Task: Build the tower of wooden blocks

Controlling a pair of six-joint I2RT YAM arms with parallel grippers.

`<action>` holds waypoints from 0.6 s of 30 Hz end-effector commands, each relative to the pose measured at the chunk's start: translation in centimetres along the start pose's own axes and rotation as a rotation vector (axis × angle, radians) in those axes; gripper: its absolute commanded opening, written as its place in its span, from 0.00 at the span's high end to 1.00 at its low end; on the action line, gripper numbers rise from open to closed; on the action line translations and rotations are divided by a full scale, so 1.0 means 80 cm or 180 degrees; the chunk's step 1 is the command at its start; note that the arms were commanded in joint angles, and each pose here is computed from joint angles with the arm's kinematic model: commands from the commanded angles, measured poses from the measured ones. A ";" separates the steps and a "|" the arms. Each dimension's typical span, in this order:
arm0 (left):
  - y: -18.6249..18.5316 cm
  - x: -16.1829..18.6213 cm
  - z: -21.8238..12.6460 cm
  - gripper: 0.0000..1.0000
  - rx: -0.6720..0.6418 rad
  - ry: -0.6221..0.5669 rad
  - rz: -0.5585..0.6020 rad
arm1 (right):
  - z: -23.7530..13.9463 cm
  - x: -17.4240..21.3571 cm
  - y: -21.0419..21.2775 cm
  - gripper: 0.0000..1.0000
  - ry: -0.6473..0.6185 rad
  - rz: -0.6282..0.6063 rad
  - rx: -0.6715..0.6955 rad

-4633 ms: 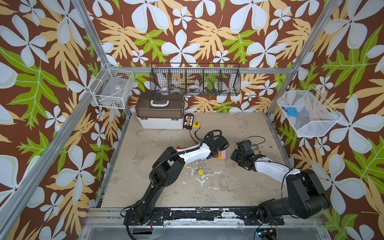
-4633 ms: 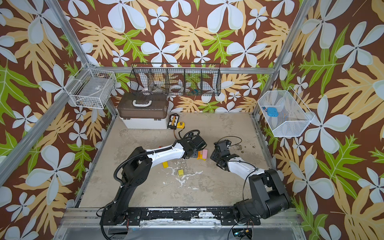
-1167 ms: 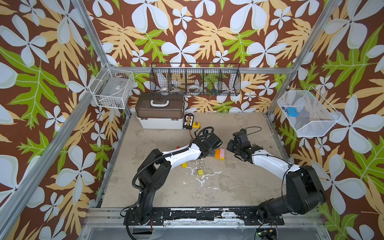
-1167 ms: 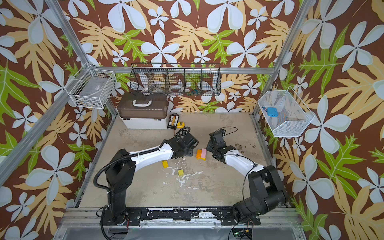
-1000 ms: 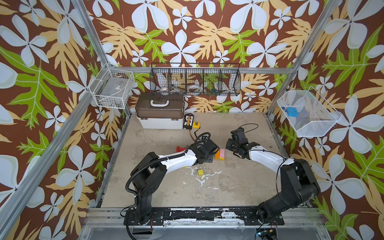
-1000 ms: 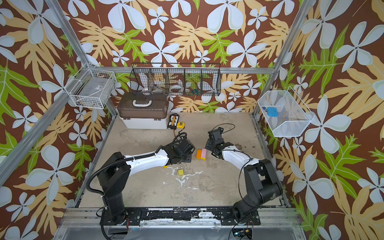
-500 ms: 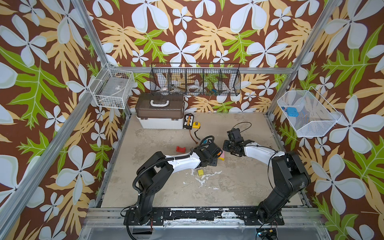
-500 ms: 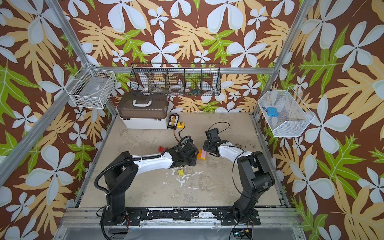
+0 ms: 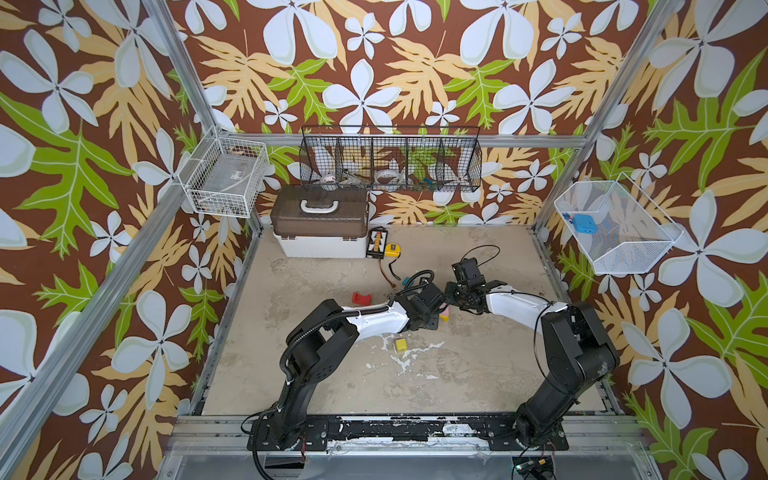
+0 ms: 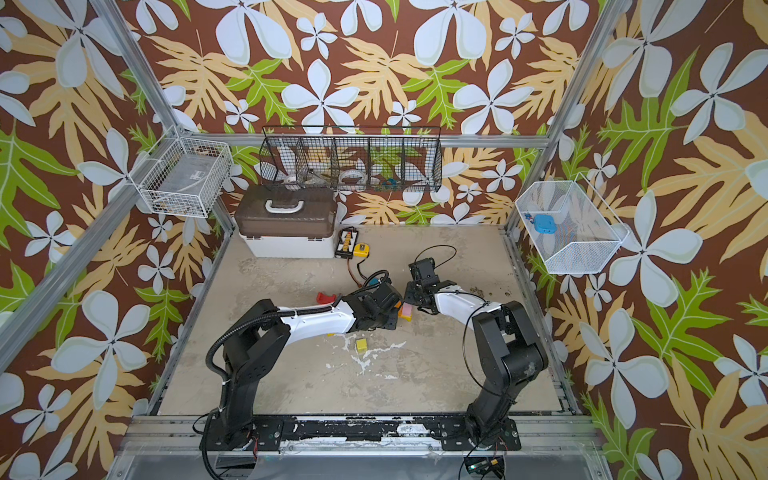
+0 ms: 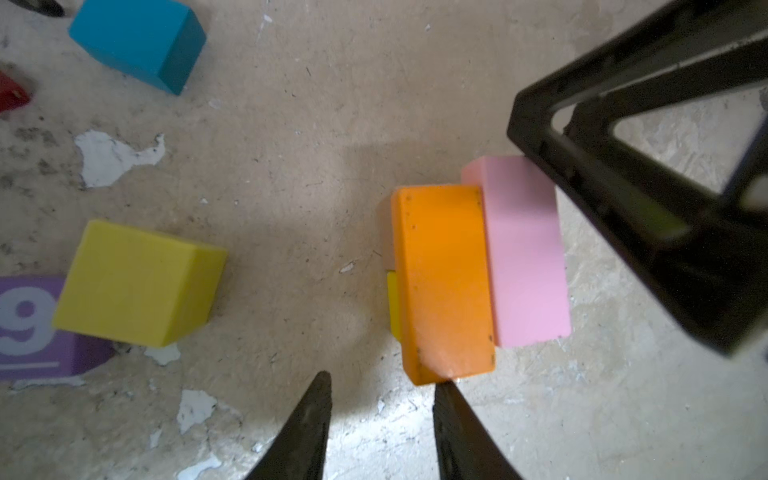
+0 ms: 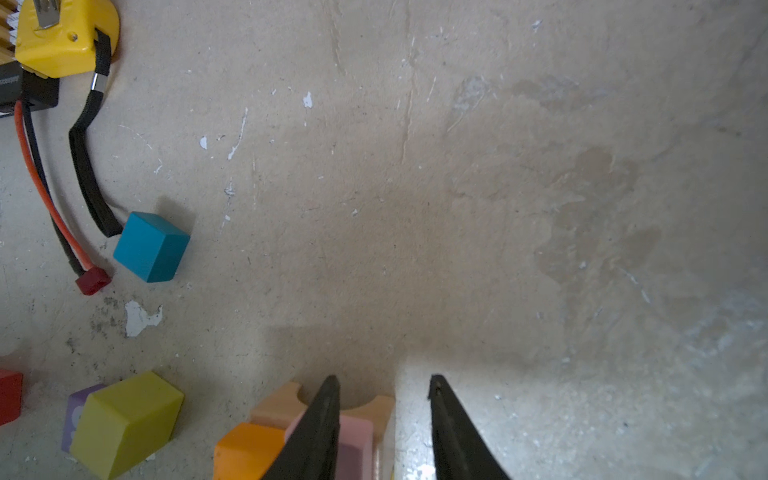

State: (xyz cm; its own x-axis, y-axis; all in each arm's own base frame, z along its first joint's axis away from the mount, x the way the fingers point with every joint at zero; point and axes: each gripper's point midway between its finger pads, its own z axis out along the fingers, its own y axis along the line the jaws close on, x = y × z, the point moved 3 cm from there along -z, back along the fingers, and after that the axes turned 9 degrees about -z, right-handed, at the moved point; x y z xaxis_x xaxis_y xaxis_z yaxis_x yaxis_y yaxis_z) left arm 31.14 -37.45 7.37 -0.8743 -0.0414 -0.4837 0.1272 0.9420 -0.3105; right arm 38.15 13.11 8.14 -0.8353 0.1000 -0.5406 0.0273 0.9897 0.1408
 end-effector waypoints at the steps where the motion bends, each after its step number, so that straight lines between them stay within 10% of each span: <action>1: 0.001 -0.004 0.000 0.57 -0.0044 -0.0034 0.0011 | -0.001 0.000 -0.002 0.63 -0.0008 0.0009 0.0045; 18: -0.005 -0.007 -0.009 0.57 0.0023 -0.0024 0.0027 | -0.008 -0.001 -0.003 0.63 -0.0048 0.0017 0.0061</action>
State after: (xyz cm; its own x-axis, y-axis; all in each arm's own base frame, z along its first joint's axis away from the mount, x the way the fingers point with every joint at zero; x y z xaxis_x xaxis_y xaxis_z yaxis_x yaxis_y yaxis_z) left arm 31.31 -37.64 7.83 -0.8736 -0.0427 -0.4848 0.1276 0.9412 -0.3128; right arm 37.88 13.17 8.30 -0.8333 0.0970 -0.5442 0.0246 0.9900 0.1389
